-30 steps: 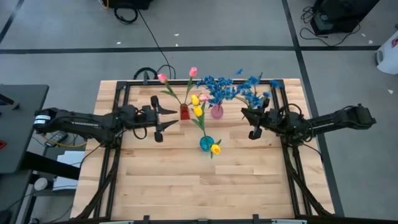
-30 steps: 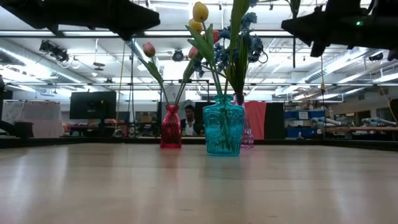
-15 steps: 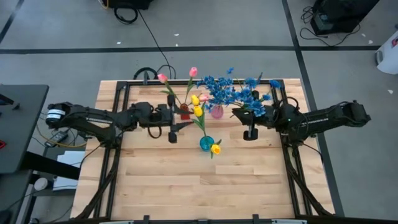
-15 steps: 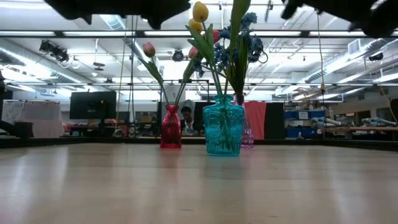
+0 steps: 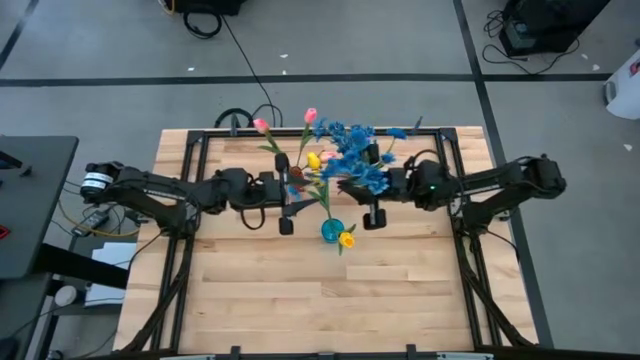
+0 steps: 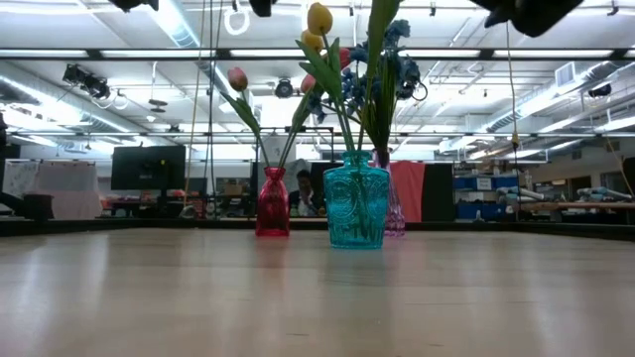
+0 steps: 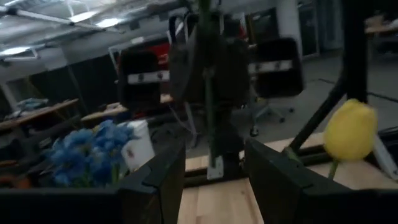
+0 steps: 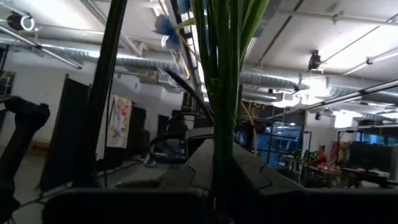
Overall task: Sort flowers into vase by color
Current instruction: Put the blue flowers into the pink vase
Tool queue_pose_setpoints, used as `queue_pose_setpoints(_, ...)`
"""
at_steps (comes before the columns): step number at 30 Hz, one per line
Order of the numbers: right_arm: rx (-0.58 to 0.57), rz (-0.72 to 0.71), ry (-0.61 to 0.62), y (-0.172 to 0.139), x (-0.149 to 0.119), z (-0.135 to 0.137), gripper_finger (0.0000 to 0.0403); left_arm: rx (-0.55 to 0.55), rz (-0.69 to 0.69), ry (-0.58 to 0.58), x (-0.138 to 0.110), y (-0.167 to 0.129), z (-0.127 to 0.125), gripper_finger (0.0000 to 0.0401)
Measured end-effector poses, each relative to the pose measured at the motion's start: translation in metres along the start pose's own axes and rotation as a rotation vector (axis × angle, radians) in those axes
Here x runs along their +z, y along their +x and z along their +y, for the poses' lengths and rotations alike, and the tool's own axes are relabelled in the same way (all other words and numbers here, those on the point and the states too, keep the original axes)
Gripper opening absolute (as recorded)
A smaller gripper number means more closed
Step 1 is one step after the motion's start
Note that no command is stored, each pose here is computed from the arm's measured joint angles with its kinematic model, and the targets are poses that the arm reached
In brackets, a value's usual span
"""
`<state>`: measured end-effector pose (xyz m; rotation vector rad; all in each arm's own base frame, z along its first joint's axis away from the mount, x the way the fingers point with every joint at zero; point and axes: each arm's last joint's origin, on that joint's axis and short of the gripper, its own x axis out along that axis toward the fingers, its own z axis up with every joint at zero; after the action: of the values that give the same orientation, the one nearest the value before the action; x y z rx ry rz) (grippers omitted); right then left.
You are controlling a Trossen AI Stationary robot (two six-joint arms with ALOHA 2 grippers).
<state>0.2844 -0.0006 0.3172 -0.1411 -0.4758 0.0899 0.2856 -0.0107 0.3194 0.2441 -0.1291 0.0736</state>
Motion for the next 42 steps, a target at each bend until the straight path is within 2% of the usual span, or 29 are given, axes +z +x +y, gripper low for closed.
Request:
queue_pose_setpoints(8,0.04,-0.013,0.003,0.028,-0.007,0.0,0.0038,0.057,0.025,0.001,-0.003,0.01,0.0,0.0172)
queue_pose_setpoints(15,0.037,-0.031,-0.024,0.036,-0.008,-0.001,0.0038,0.078,0.029,0.003,-0.004,0.011,0.001,0.0171)
queue_pose_setpoints(23,0.008,-0.053,-0.05,0.039,-0.02,-0.002,0.0038,0.027,0.027,-0.001,-0.005,0.011,-0.001,0.014)
queue_pose_setpoints(26,0.003,-0.055,-0.052,0.04,-0.027,-0.004,0.0038,-0.002,0.027,-0.002,-0.007,0.012,-0.003,0.0137)
queue_pose_setpoints(32,0.004,-0.066,-0.053,0.04,-0.027,-0.004,0.0038,0.011,0.032,-0.001,-0.008,0.013,-0.003,0.0133)
queue_pose_setpoints(36,0.004,-0.066,-0.054,0.04,-0.027,-0.004,0.0038,0.017,0.024,-0.002,-0.008,0.014,-0.003,0.011)
queue_pose_setpoints(42,0.005,-0.066,-0.054,0.04,-0.027,-0.004,0.0038,0.018,0.024,0.002,-0.008,0.014,-0.003,0.0042)
